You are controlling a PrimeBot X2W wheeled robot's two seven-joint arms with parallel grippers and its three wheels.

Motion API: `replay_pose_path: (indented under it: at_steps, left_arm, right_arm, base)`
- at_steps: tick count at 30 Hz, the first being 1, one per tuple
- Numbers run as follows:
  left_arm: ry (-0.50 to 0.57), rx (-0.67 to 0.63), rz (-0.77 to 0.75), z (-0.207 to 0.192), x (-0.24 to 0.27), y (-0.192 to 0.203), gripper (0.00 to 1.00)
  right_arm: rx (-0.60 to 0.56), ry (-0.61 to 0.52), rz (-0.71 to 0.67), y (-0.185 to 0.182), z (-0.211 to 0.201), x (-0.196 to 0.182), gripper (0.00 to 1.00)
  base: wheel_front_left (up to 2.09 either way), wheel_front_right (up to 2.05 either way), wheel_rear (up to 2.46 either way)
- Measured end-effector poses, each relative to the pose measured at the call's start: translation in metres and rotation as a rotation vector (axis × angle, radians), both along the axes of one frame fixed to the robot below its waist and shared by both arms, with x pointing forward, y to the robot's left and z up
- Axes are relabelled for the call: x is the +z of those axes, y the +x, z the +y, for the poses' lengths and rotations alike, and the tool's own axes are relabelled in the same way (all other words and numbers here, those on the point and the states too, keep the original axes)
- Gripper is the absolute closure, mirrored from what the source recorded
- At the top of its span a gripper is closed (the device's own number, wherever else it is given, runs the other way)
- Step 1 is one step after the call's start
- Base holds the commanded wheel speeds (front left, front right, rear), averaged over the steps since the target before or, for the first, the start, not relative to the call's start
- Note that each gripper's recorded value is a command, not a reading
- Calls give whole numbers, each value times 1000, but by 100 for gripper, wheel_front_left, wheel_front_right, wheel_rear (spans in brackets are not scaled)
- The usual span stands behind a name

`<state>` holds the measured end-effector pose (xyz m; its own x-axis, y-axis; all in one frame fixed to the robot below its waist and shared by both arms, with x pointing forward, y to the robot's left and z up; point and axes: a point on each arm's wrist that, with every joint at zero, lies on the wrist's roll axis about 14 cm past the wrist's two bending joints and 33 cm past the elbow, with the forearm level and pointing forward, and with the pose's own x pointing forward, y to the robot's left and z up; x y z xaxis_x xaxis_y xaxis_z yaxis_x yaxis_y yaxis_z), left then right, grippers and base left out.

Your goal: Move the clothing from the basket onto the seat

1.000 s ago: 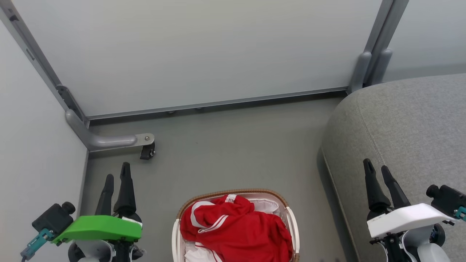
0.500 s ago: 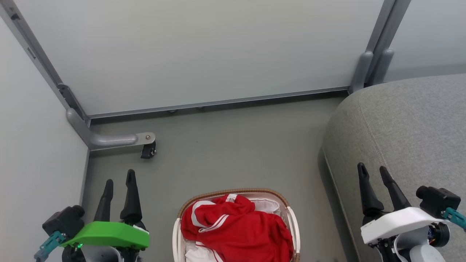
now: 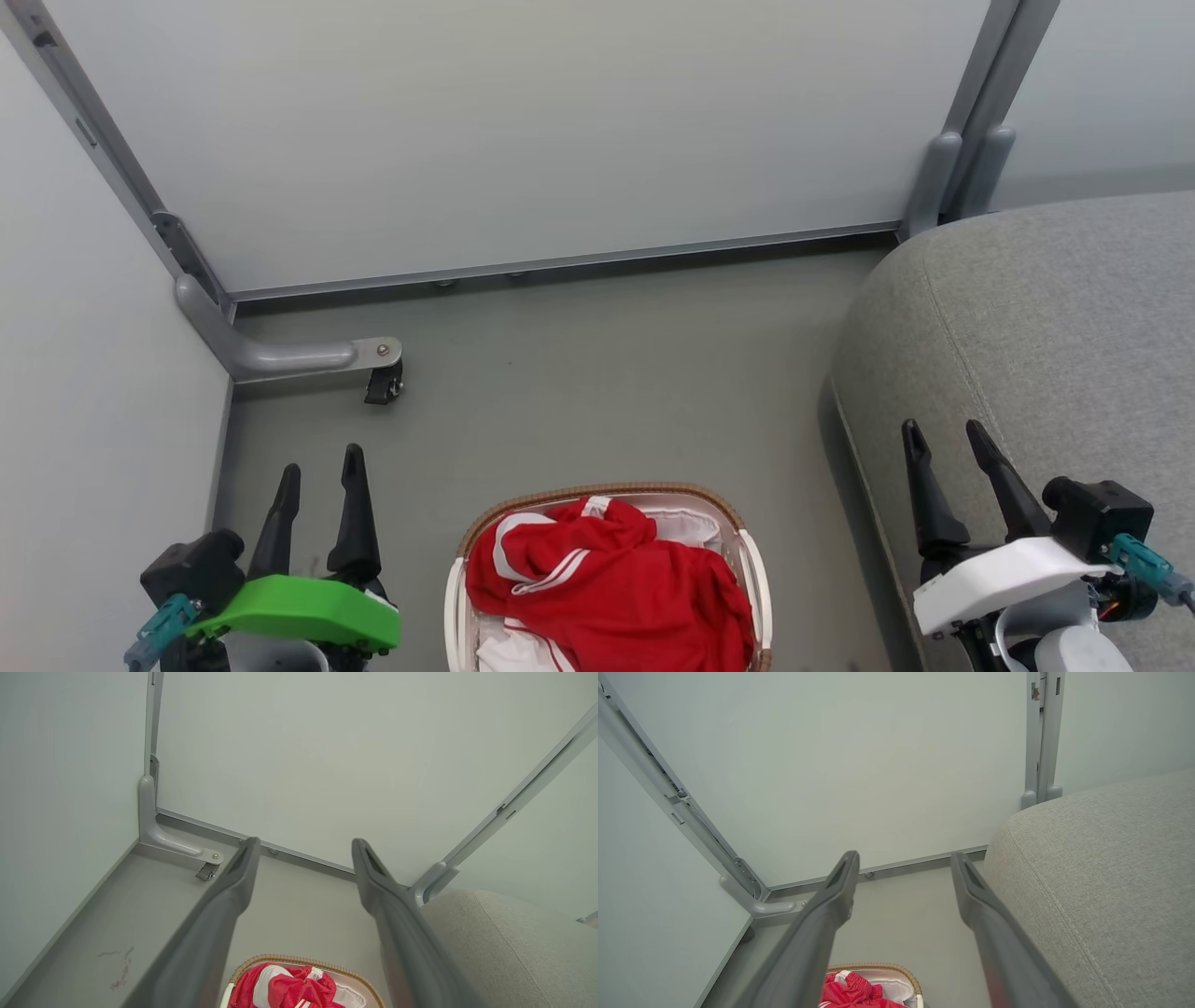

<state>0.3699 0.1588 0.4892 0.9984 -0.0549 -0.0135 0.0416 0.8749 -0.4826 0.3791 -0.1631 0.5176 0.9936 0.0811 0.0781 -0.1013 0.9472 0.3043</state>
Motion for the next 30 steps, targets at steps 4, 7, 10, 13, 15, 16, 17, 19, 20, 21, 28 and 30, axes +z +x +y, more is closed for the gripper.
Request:
replay_pose_path:
  at_steps: [4, 7, 10, 13, 15, 16, 17, 19, 20, 21, 28, 30]
  left_arm:
    - [31, -5, 0, -1, -2, -1, 0]
    - [53, -14, -3, -3, -3, -1, 0]
    - [69, -23, 2, -5, -6, -2, 0]
    - [93, -29, 2, -6, -8, -3, 0]
    - [105, -32, 2, -7, -9, -3, 0]
    - [111, -33, 2, -7, -10, -3, 0]
    - [116, -34, 4, -7, -10, -4, 0]
    - [128, -36, 4, -7, -11, -4, 0]
    - [134, -37, 3, -8, -12, -4, 0]
    - [139, -38, 4, -8, -12, -4, 0]
    - [185, -50, 0, -10, -14, -5, 0]
    - [198, -54, -1, -11, -15, -5, 0]
  right_arm:
    - [6, -37, -10, 0, 2, 1, 0]
    - [9, -64, -18, 0, 3, 2, 0]
    - [12, -84, -24, 0, 4, 2, 0]
    - [16, -109, -27, 0, 5, 2, 0]
    - [17, -122, -32, 0, 6, 2, 0]
    - [19, -129, -34, 1, 6, 2, 0]
    - [21, -137, -34, 1, 7, 2, 0]
    - [22, -147, -40, 1, 7, 3, 0]
    - [24, -156, -42, 1, 8, 3, 0]
    - [25, -163, -43, 1, 8, 3, 0]
    - [37, -213, -56, 1, 12, 3, 0]
    - [43, -230, -59, 2, 13, 2, 0]
  base:
    - [0, 0, 0]
    - [0, 0, 0]
    - [0, 0, 0]
    - [0, 0, 0]
    - [0, 0, 0]
    - [0, 0, 0]
    - [0, 0, 0]
    - [0, 0, 0]
    - [0, 0, 0]
    - [0, 0, 0]
    - [0, 0, 0]
    - [0, 0, 0]
